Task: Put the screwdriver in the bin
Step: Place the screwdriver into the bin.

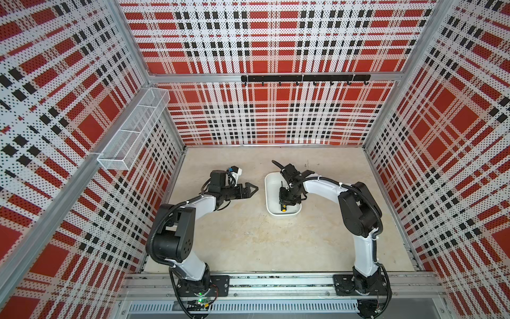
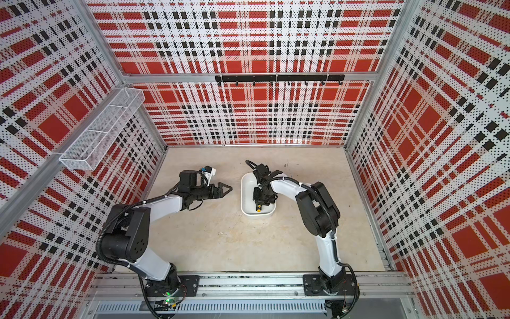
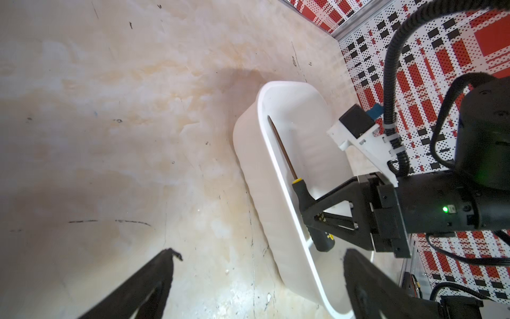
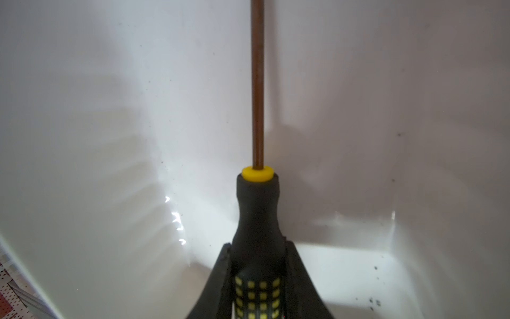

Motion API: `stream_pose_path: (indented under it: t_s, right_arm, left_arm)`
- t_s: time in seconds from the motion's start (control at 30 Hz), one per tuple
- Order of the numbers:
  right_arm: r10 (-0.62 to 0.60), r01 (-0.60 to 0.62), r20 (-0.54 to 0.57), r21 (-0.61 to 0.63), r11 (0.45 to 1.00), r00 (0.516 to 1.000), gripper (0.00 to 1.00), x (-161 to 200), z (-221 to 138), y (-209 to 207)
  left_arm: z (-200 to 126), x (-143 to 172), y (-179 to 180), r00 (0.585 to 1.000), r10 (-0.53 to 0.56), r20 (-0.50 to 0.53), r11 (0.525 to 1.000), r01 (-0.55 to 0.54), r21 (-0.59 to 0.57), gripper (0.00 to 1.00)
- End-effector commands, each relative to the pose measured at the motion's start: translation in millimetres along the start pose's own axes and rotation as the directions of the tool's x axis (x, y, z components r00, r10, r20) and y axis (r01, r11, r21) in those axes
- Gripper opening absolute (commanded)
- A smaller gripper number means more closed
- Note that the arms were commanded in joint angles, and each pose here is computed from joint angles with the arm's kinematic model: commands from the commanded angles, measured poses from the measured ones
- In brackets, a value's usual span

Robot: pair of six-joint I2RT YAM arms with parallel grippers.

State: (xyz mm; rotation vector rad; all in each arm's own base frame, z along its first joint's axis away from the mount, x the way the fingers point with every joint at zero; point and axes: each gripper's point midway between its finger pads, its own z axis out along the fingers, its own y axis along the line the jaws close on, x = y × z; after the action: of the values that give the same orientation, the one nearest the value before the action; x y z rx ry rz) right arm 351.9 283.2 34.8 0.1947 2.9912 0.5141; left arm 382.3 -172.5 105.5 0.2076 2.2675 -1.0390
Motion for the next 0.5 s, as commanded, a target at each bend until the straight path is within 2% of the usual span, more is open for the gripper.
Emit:
stream_pose_path:
  t_s: [0.0,0.4,0.47]
  right_arm:
    - [0.018,-0.018,-0.012,0.023,1.000,1.000,0.17,2.2,6.3,-1.9]
    - [0.004,-0.004,0.012,0.018,1.000,1.000,0.30,-1.5,-1.5,1.1]
    - [-0.002,0.001,0.023,0.013,1.000,1.000,0.34,-3.3,-4.8,2.8]
  left_arm:
    - [1.5,2.1,5.0,1.000,-0.003,-0.003,1.000,0.003,-0.001,0.98]
    - [3.6,4.3,7.2,1.000,-0.005,-0.010,1.000,0.005,-0.002,0.98]
    - [3.3,4.0,7.4,1.000,-0.005,-0.009,1.000,0.005,-0.002,0.98]
